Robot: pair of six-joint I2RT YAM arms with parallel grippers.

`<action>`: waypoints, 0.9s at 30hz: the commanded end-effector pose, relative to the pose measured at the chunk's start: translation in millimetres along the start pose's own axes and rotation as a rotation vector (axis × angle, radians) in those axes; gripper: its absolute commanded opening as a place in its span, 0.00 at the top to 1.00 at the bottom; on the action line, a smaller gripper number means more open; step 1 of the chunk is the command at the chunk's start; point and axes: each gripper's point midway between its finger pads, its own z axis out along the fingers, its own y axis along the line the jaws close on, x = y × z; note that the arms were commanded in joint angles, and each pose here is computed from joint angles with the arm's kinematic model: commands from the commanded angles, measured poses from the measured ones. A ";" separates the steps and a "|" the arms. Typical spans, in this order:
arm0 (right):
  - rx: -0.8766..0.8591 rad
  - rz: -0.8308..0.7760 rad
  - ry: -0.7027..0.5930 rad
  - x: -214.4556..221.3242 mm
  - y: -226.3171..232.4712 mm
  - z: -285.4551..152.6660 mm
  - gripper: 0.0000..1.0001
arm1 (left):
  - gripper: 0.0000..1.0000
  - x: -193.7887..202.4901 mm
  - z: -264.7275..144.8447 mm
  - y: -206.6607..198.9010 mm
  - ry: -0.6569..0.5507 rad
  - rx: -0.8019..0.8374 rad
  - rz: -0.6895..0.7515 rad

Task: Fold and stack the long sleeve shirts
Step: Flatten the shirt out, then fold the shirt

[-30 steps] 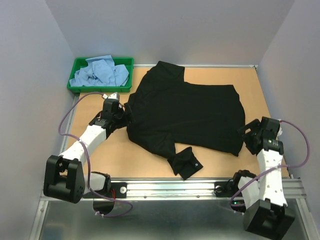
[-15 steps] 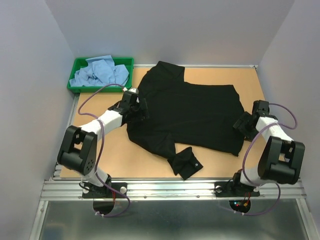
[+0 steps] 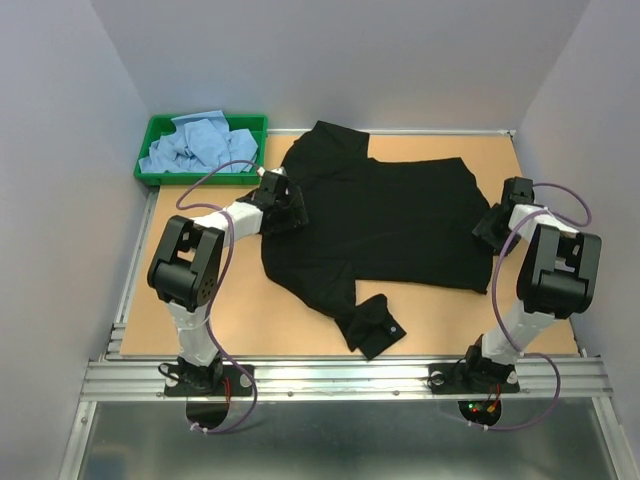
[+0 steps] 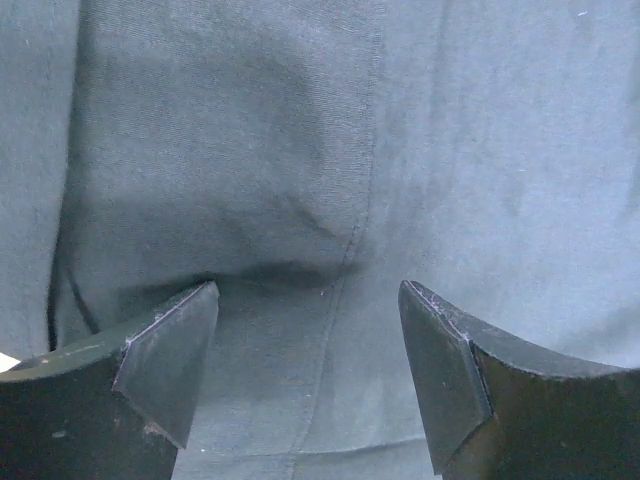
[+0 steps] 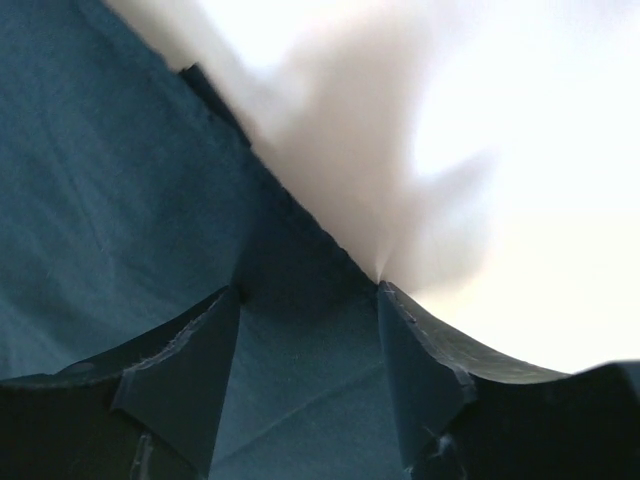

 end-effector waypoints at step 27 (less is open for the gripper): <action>-0.145 0.217 -0.150 -8.2 5.1 -86.4 0.00 | 0.21 62.5 -95.6 50.1 -0.050 -0.033 -0.054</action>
